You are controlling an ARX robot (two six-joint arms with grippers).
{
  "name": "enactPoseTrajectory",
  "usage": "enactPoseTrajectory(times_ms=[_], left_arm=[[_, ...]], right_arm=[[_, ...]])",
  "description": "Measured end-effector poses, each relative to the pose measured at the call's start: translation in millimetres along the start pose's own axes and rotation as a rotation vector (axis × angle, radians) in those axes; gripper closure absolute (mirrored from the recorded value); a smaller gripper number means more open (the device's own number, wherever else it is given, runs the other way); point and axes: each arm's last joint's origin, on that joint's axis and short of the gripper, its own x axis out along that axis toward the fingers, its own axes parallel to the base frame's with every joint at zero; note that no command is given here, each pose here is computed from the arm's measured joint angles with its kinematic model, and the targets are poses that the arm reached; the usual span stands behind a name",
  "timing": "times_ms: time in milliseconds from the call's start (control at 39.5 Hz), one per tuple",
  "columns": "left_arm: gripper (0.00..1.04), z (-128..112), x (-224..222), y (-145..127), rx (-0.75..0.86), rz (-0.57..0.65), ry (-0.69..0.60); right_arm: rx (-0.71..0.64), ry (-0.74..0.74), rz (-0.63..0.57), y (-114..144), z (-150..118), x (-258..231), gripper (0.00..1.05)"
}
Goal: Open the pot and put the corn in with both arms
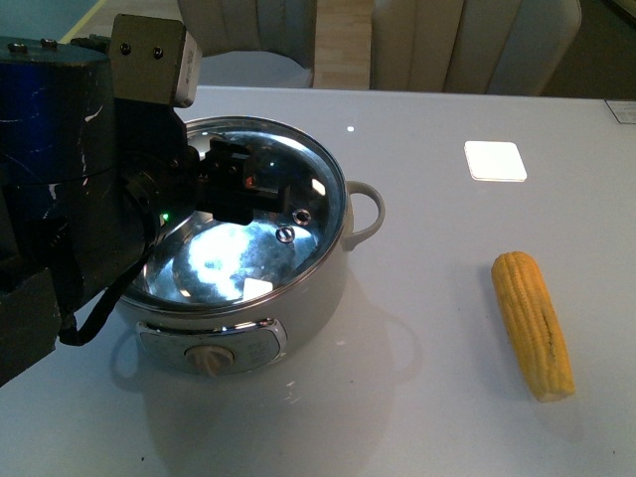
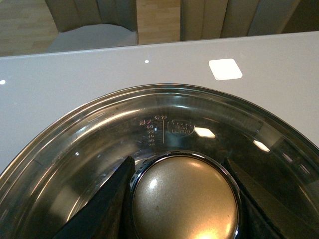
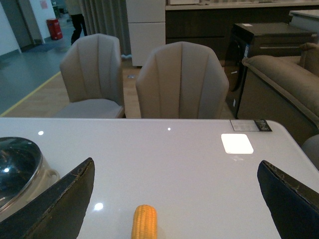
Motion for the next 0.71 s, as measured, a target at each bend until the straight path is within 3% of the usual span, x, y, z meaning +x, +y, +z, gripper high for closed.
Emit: enactPoseTrajectory(times_ms=[455, 708], left_arm=[[0.6, 14.6, -3.8, 2.7, 0.019, 0.011, 0.008], [0.6, 48.8, -17.8, 4.9, 0.025, 0.035, -0.045]], right_arm=[[0.0, 0.0, 0.0, 0.0, 0.0, 0.0, 0.09], [0.0, 0.0, 0.0, 0.0, 0.0, 0.0, 0.09]])
